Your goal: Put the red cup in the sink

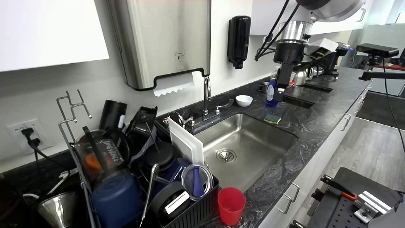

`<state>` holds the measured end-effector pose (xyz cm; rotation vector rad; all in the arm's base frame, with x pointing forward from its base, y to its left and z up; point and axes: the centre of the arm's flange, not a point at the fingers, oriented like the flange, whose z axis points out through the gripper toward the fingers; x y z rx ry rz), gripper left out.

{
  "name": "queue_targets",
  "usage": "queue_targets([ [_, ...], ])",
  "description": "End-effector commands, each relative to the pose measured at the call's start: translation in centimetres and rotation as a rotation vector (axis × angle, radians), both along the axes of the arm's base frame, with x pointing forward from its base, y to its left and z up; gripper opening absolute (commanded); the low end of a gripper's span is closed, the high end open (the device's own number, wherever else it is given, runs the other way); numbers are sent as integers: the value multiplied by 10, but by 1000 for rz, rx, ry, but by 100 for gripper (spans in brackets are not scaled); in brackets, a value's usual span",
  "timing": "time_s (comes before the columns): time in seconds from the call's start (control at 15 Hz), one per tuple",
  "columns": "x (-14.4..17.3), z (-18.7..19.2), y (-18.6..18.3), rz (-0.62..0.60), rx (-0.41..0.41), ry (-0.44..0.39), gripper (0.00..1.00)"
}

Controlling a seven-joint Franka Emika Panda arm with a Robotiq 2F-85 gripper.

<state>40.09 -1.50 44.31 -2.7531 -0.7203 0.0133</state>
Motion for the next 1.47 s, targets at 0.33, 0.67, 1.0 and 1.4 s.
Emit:
queue_targets([
  [0.33, 25, -48, 31, 104, -60, 40, 100],
  [0.67, 36, -63, 49, 79, -77, 11, 100],
  [1.0, 44, -71, 68, 43, -96, -28, 100],
  [1.4, 45, -82, 98, 64, -112, -35, 100],
])
